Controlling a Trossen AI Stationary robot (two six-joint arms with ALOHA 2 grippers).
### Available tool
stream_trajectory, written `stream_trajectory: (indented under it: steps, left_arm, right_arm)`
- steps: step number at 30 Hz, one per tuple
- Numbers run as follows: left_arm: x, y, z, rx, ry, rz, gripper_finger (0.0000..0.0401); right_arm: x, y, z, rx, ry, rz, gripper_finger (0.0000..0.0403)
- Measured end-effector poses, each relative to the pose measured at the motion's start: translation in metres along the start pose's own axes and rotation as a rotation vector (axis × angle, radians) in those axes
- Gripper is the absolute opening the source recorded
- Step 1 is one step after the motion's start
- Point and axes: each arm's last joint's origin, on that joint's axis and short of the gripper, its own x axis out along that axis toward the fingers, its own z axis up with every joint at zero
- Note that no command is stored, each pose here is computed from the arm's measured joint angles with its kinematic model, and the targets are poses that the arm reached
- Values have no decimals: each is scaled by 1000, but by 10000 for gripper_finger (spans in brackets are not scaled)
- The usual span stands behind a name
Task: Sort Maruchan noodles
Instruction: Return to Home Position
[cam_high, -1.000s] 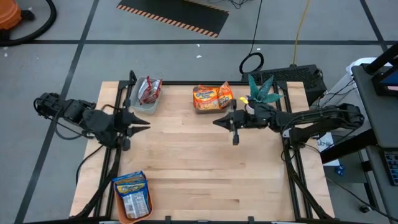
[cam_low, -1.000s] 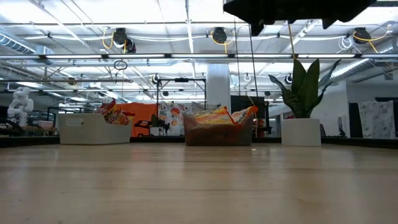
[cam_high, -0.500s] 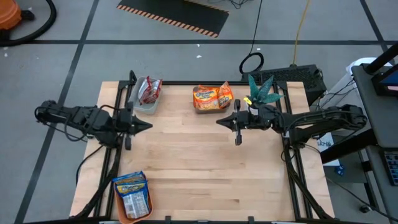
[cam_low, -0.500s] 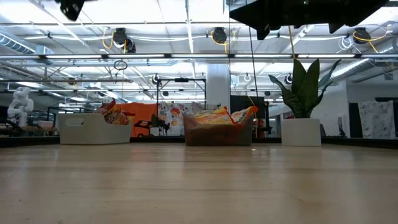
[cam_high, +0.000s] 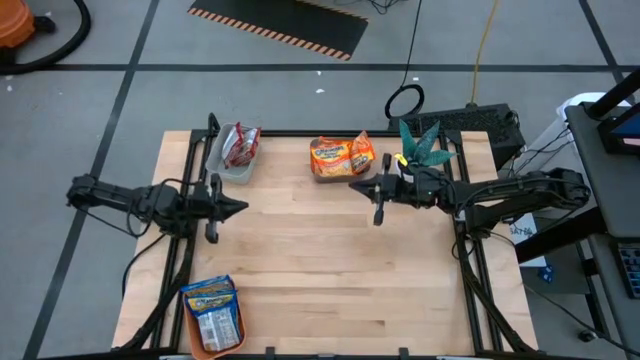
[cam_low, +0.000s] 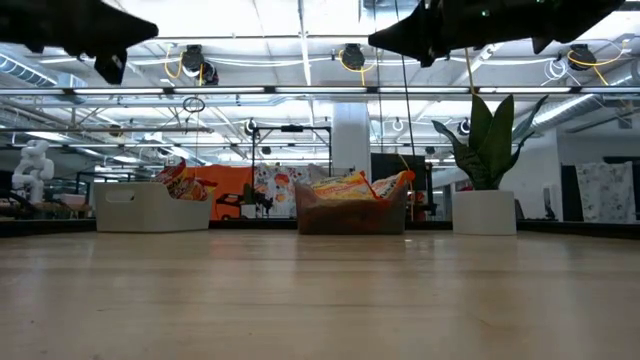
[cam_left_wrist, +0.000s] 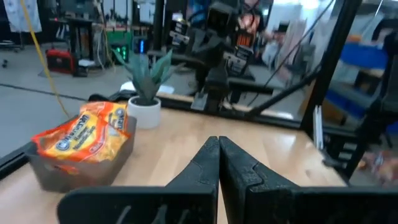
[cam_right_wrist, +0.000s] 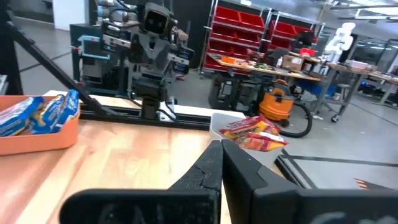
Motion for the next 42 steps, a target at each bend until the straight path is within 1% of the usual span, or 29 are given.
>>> stream_trajectory:
  steps: [3,6,11,18,24,28,30,33,37,39,42]
  left_arm:
    - [0,2,-14,-29,-9,-1,3]
    - [1,3,-26,-40,14,-4,3]
    - [1,4,-38,-68,40,-26,3]
    - [1,7,-39,-68,42,1,3]
    - [1,13,-41,-71,56,56,3]
    - [2,18,-44,-71,64,85,3]
    - [3,20,-45,-77,42,88,3]
    - [4,22,-43,-85,-6,61,3]
    - [5,25,-45,-79,16,36,3]
    - [5,28,-46,-73,23,46,3]
    - [5,31,-47,-71,34,81,3]
  right_arm:
    - [0,0,-2,-4,19,11,0]
    - [-2,0,-12,-7,46,56,0]
    - [-21,0,-30,-9,70,63,0]
    - [-63,-3,-40,-7,-3,-39,0]
    - [-90,-3,-54,9,-67,-44,0]
    - [-100,-1,-65,17,-80,-22,0]
    - [-103,-1,-69,18,-85,-22,0]
    - [-105,-1,-68,-2,-100,-25,0]
    - [-108,-1,-68,-17,-88,-12,0]
    - [-111,0,-68,-21,-93,21,0]
    - [-116,-1,-69,-19,-86,32,0]
